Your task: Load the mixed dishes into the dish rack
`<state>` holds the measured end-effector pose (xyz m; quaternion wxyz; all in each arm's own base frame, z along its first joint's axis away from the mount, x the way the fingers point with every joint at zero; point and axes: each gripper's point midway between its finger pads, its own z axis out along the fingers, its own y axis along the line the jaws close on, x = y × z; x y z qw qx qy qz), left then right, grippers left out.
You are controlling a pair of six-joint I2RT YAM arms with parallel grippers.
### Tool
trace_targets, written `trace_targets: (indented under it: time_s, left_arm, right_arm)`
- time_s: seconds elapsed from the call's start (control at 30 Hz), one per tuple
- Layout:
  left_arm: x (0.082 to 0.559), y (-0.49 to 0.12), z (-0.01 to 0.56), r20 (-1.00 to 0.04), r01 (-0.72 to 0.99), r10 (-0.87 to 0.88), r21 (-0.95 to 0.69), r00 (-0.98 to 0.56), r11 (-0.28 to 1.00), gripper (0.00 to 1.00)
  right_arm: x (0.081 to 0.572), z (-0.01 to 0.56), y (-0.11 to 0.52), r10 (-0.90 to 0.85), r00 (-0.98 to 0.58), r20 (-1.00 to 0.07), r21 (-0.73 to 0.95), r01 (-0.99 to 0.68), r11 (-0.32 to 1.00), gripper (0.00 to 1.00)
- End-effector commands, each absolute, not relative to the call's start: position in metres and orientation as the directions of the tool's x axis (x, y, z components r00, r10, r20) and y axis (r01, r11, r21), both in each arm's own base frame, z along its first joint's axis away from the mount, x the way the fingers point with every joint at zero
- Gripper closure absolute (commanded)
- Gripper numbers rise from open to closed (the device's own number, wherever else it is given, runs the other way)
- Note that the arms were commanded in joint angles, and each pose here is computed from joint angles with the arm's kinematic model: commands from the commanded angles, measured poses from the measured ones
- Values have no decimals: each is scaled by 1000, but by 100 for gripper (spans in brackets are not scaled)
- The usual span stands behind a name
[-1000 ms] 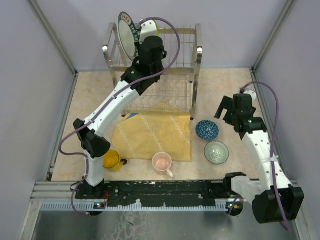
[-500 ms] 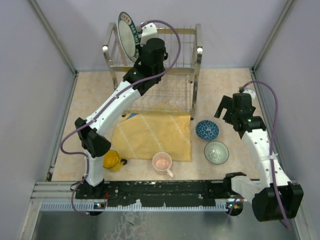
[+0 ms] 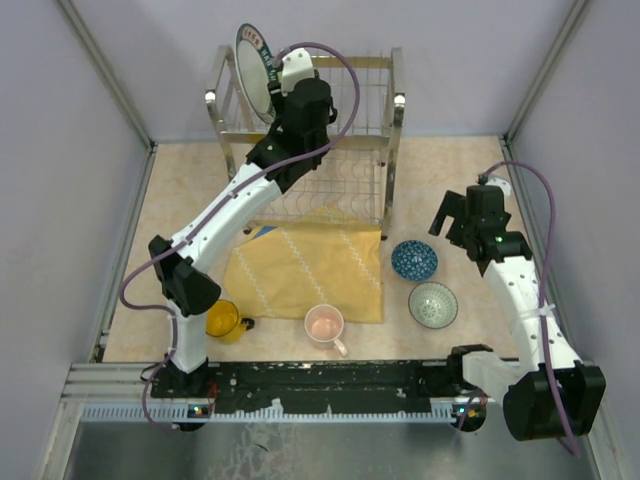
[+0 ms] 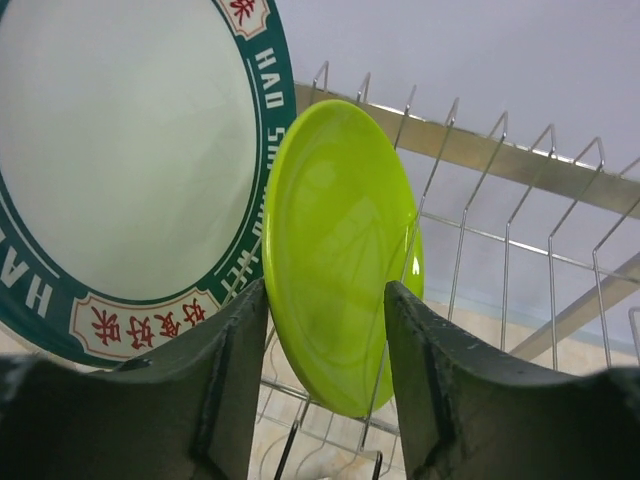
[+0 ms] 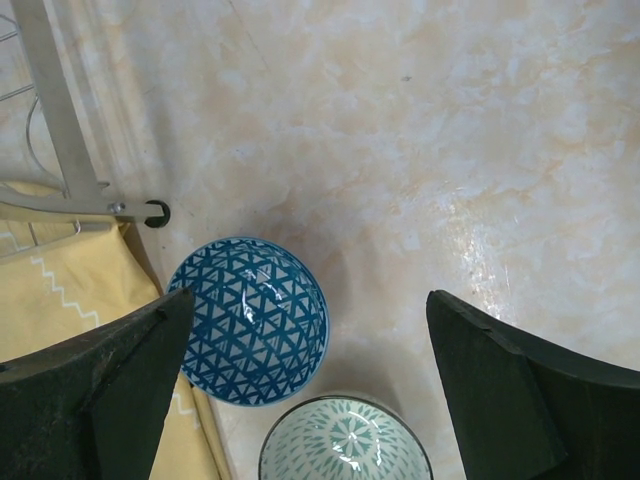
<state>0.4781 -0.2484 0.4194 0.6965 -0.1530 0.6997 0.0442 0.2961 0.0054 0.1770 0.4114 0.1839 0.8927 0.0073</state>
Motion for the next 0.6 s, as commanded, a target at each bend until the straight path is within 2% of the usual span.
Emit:
trace_targets:
  time_s: [0.0, 0.27, 0.43, 0.57]
  left_arm:
    - [474, -245, 414, -992, -257, -125, -115, -21, 960, 41]
    - [456, -233, 459, -983, -211, -178, -185, 53, 960, 20]
    - [436, -216, 485, -974, -189, -209, -223, 92, 956, 12]
    - [420, -204, 498, -971, -167, -214, -230, 104, 959, 9]
  right_arm:
    - [309, 191, 9, 319, -559, -766, 189, 278, 942, 0]
    - [317, 201, 30, 313, -546, -777, 263, 170, 950, 0]
    - [320, 203, 38, 314, -549, -774, 288, 136, 948, 0]
    - [322, 204, 39, 304, -552, -776, 286, 122, 950, 0]
